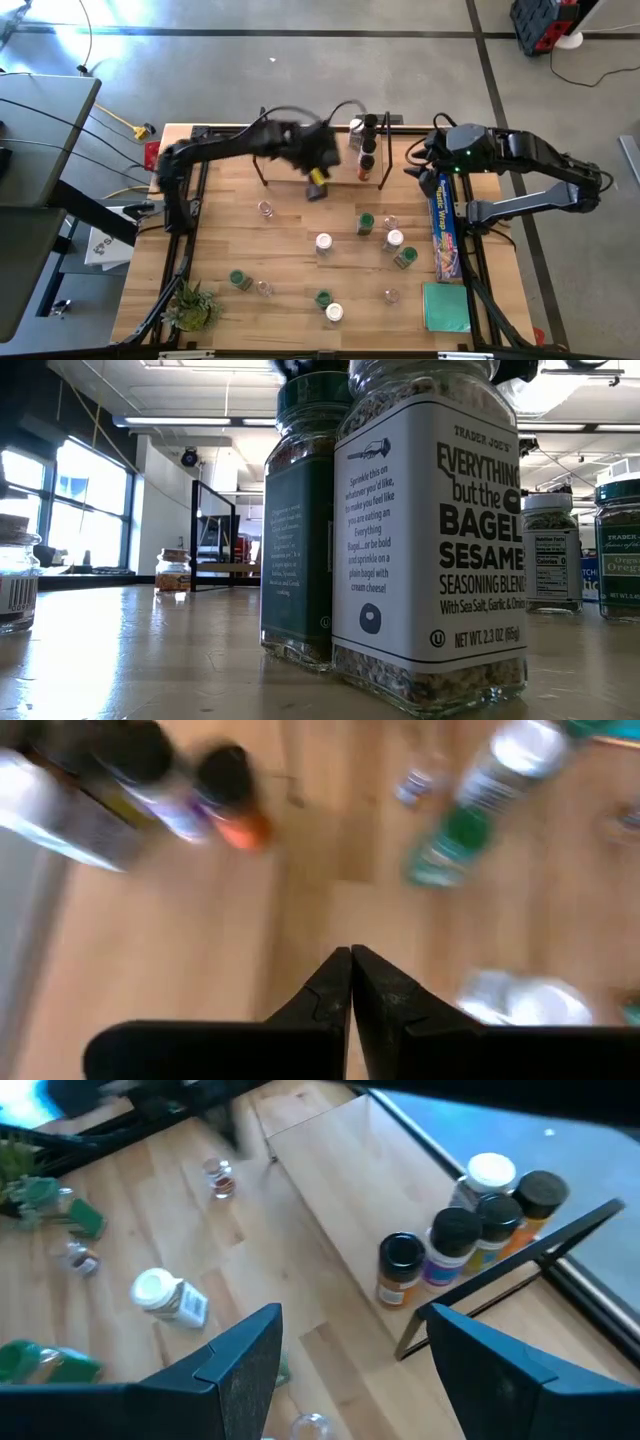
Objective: Shelf spices
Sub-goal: Put the white seasoning bottle on the shelf aligned with the other white seasoning bottle
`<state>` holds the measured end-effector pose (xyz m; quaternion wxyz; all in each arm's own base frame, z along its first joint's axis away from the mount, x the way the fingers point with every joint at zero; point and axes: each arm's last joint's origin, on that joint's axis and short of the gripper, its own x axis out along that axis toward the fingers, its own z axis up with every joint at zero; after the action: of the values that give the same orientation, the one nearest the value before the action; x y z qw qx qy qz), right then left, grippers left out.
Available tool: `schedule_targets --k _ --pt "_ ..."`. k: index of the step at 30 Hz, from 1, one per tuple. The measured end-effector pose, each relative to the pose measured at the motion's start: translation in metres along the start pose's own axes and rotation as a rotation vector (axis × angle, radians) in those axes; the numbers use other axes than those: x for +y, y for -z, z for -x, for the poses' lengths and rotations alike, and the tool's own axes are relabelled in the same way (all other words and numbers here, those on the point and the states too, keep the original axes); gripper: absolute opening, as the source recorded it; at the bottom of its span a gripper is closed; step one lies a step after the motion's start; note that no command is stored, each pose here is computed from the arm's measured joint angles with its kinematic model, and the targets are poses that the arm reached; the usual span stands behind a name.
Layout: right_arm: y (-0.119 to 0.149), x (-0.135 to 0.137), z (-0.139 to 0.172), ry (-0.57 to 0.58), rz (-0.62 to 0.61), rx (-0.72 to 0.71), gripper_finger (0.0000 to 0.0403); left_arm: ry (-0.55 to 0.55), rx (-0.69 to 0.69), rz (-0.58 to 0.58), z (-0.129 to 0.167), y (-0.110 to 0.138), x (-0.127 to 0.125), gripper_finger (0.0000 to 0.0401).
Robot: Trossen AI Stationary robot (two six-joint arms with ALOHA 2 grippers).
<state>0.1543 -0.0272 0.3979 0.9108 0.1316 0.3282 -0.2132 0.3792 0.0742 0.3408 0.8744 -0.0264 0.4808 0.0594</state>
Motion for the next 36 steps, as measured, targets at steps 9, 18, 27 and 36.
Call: schedule_targets --k 9,18,27,36 --pt "0.000 -0.001 -0.001 0.035 0.001 -0.009 0.0243 0.298 -0.107 -0.053 -0.029 0.088 -0.057 0.0034" --pt "0.000 0.000 -0.001 0.005 -0.023 0.001 0.0243 0.401 -0.158 -0.337 -0.054 0.096 -0.090 0.0207" --pt "0.000 0.000 -0.001 -0.006 -0.094 0.008 0.0243 0.387 -0.172 -0.411 -0.091 0.094 -0.098 0.0324" --pt "0.001 0.000 -0.001 -0.012 -0.139 0.013 0.0243 0.341 -0.220 -0.501 -0.098 0.091 -0.098 0.0324"
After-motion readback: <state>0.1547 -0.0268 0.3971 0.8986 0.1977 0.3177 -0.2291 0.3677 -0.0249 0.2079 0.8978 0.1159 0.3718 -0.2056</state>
